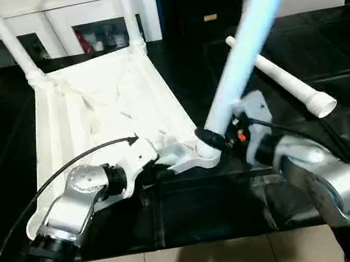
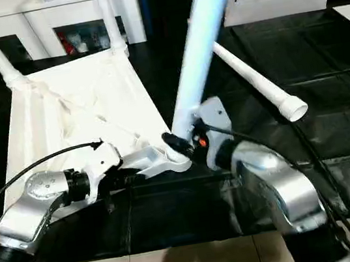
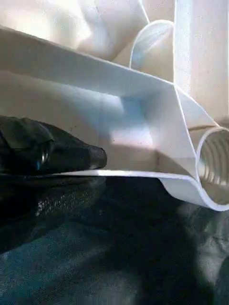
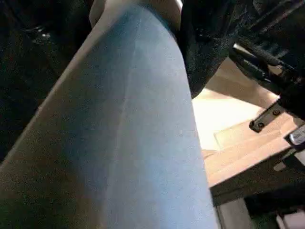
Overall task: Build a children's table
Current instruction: Insert table leg to table base
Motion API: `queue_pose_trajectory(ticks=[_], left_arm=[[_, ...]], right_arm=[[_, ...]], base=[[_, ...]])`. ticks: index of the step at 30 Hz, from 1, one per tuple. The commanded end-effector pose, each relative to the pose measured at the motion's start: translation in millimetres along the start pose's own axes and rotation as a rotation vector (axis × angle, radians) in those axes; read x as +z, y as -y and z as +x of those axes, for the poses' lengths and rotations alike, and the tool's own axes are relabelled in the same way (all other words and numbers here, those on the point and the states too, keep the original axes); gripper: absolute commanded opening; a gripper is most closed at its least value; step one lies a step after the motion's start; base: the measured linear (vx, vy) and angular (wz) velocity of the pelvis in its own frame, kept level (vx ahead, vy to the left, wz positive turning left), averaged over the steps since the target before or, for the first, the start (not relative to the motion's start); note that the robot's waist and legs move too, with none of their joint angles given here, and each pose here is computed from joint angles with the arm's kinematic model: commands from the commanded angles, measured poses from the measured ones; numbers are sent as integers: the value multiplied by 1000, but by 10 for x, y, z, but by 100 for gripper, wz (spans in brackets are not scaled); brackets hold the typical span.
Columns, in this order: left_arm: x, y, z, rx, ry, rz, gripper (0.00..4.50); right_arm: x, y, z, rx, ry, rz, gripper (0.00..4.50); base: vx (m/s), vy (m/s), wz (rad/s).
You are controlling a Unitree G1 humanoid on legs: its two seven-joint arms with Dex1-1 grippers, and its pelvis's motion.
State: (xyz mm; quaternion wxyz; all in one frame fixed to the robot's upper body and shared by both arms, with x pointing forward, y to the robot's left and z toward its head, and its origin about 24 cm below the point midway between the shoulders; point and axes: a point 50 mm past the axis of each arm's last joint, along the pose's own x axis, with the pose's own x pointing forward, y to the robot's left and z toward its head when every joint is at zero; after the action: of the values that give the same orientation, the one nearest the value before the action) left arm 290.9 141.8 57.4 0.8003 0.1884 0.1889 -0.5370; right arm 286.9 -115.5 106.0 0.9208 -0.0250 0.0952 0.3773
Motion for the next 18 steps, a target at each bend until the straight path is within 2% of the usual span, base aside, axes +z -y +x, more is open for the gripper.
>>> queue_pose_trajectory(ticks=[1, 4, 8, 18], left_arm=[[4, -19, 1, 6, -10, 5, 0], [60, -14, 0, -22, 22, 43, 0], [48, 3, -14, -55, 25, 82, 0], [44, 31, -39, -137, 30, 140, 0]], right_arm=[[-17, -17, 28, 22, -27, -7, 195], [-93, 16, 52, 58, -110, -19, 195], [-121, 20, 35, 100, -165, -3, 195], [-162, 84, 53, 111, -231, -14, 195]], base=[[0, 0, 0], [0, 0, 0], [0, 0, 0], [0, 0, 0]])
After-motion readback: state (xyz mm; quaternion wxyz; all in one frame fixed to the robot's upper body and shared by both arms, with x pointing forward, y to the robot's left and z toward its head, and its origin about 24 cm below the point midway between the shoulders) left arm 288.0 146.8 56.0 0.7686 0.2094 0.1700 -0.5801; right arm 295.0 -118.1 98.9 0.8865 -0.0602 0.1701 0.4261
